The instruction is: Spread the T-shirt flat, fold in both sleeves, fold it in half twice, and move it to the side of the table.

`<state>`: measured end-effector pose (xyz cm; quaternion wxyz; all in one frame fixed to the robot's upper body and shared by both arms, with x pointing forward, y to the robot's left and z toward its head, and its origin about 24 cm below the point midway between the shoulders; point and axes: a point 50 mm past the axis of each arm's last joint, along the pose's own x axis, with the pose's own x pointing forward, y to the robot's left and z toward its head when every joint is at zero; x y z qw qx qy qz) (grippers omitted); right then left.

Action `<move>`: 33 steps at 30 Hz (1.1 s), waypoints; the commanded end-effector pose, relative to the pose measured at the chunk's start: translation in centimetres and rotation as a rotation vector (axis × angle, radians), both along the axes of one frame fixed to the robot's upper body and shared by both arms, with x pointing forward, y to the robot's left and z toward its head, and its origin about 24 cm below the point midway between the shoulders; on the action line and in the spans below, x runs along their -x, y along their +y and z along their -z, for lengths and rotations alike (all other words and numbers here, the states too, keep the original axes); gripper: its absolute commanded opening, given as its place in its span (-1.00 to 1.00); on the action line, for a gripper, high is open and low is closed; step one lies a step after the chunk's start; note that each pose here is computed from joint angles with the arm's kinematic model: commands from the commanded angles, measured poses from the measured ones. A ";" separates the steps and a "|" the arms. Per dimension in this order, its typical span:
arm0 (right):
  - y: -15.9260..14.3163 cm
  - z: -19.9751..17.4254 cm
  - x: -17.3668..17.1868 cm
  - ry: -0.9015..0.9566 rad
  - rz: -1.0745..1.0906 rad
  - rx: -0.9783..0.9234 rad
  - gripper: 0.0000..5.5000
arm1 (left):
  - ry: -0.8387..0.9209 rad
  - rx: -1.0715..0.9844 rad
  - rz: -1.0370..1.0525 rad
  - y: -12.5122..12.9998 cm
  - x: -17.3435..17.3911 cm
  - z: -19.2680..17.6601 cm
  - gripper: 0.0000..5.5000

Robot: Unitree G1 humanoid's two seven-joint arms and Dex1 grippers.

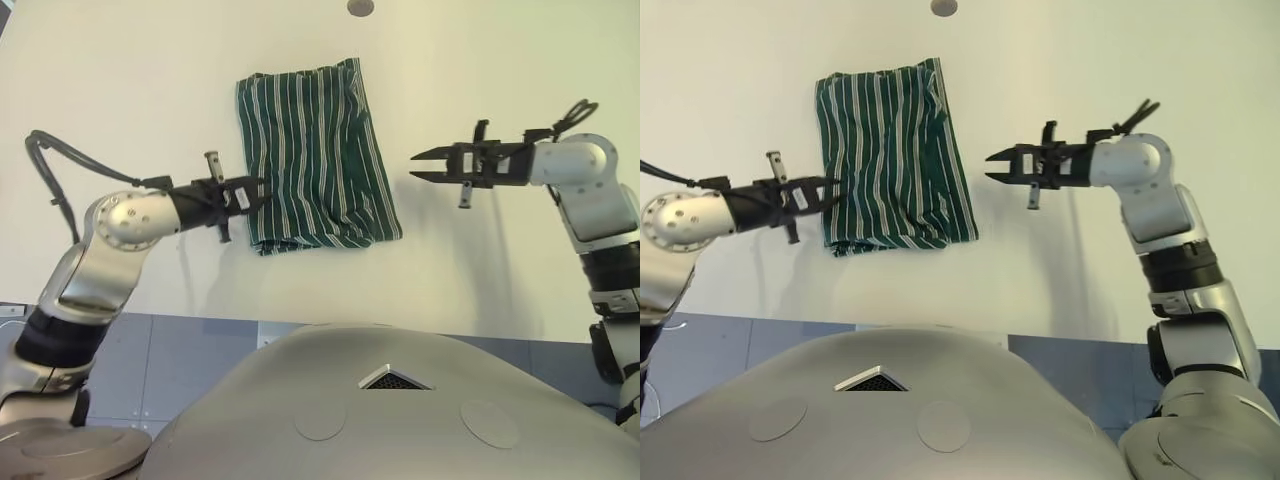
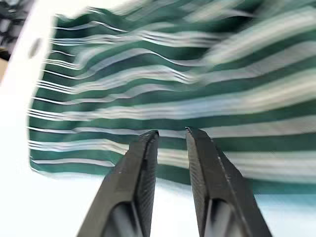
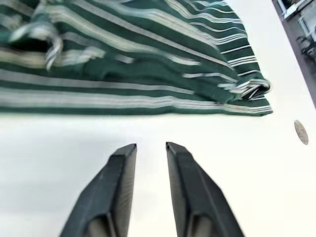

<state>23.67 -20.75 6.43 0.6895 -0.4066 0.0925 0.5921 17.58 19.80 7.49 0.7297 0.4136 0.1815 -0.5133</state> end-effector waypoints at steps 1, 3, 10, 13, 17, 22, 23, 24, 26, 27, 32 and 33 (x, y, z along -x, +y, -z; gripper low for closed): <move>-2.8 1.3 2.3 -0.172 -0.161 0.111 -0.50 | -0.022 -0.239 0.116 3.4 2.2 1.0 -0.54; -2.4 2.4 3.4 -0.218 -0.241 0.103 -0.50 | -0.025 -0.242 0.136 3.9 2.6 1.2 -0.54; 2.1 4.7 4.4 -0.359 -0.388 -0.004 -0.50 | -0.070 -0.137 0.247 1.2 3.0 2.1 -0.54; 3.0 5.2 4.1 -0.391 -0.419 0.006 -0.50 | -0.082 -0.099 0.286 -0.3 2.8 2.6 -0.54; 3.6 6.4 3.5 -0.376 -0.452 0.068 -0.59 | -0.077 -0.092 0.310 -1.0 2.9 3.5 -0.63; 3.2 6.9 2.8 -0.230 -0.337 0.087 -0.94 | 0.026 -0.084 0.316 -0.8 3.5 3.8 -0.99; 2.8 6.7 3.1 -0.163 -0.329 0.098 -1.00 | 0.088 -0.070 0.304 -0.6 3.9 3.6 -1.00; 2.2 6.3 3.8 -0.082 -0.336 0.118 -1.00 | 0.170 -0.043 0.294 -0.5 4.5 3.3 -1.00; 1.2 4.9 5.1 0.075 -0.351 0.139 -1.00 | 0.307 0.043 0.262 -0.8 5.4 2.1 -1.00; 1.0 3.6 5.4 0.144 -0.345 0.128 -1.00 | 0.345 0.096 0.250 -1.0 5.5 1.2 -1.00; 3.4 -4.4 1.7 0.352 -0.234 -0.112 -1.00 | 0.361 0.344 0.042 -1.3 1.8 -2.0 -1.00; 4.0 -5.2 0.7 0.364 -0.213 -0.139 -1.00 | 0.360 0.364 -0.003 -1.1 1.1 -2.1 -1.00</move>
